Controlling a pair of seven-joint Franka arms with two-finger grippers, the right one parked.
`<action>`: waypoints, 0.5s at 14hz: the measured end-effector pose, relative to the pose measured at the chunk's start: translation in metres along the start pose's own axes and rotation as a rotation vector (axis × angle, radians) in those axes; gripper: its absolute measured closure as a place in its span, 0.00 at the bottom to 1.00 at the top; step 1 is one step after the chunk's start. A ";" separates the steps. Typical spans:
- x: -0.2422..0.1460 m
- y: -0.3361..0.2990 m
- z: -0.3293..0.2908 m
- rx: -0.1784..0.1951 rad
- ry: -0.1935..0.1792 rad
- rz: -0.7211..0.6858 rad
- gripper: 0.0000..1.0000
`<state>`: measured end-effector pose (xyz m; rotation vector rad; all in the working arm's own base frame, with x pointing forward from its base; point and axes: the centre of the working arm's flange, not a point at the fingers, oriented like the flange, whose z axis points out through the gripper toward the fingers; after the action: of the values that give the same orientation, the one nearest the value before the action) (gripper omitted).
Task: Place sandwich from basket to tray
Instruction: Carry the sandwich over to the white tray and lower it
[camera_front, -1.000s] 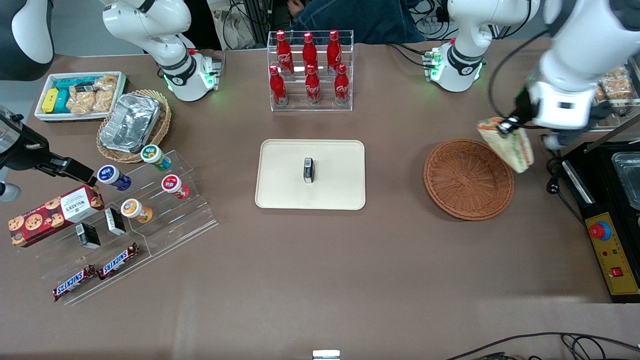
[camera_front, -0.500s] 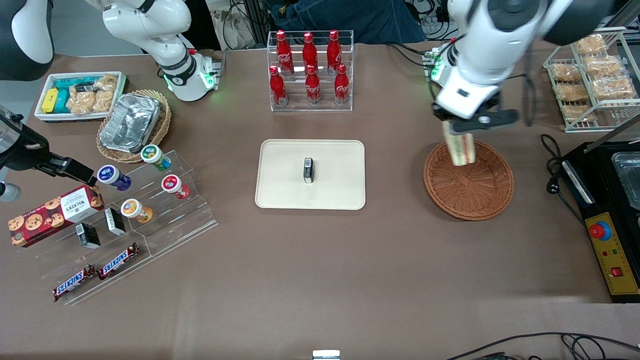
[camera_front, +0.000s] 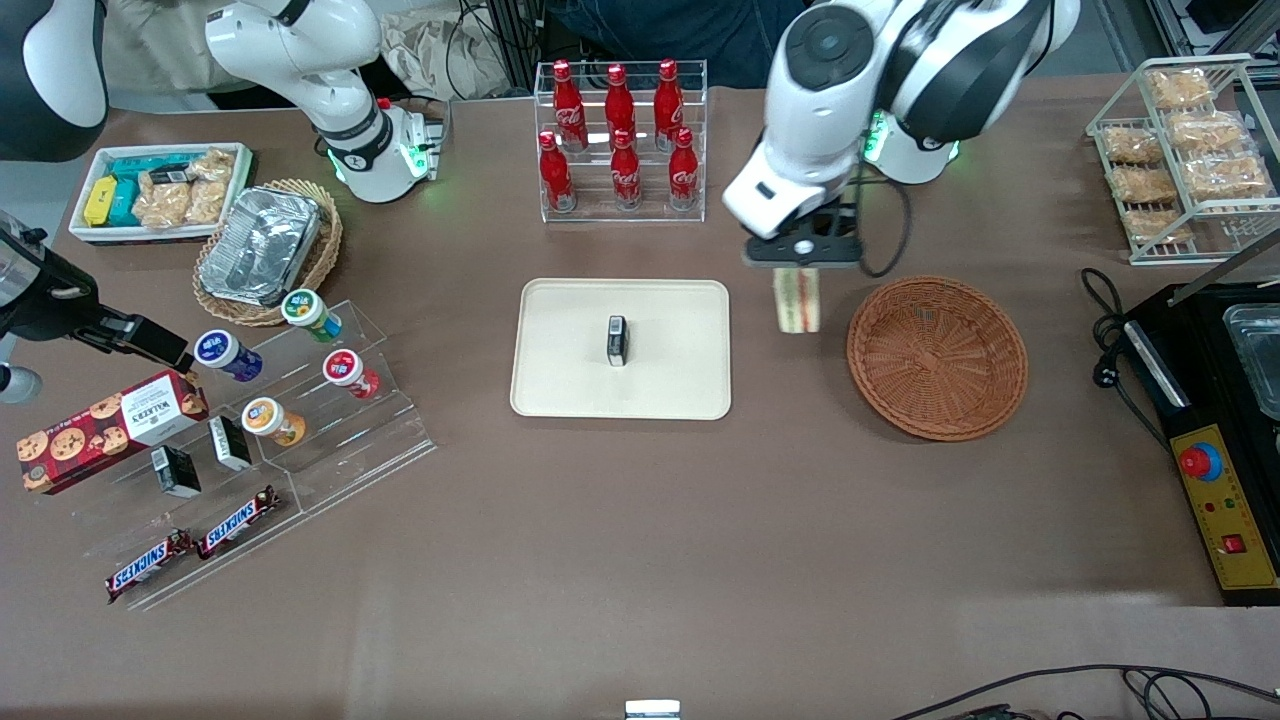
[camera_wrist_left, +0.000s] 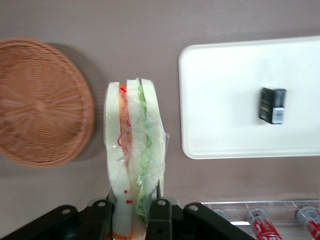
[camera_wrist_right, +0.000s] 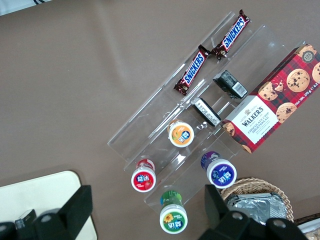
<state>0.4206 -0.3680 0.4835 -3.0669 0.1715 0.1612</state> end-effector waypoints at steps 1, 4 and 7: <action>0.000 0.015 0.013 -0.008 -0.004 0.013 0.74; 0.003 0.049 0.067 -0.044 0.010 0.018 0.73; 0.008 0.068 0.123 -0.048 0.017 0.023 0.73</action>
<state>0.4084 -0.4279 0.3567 -3.1159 0.2073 0.1420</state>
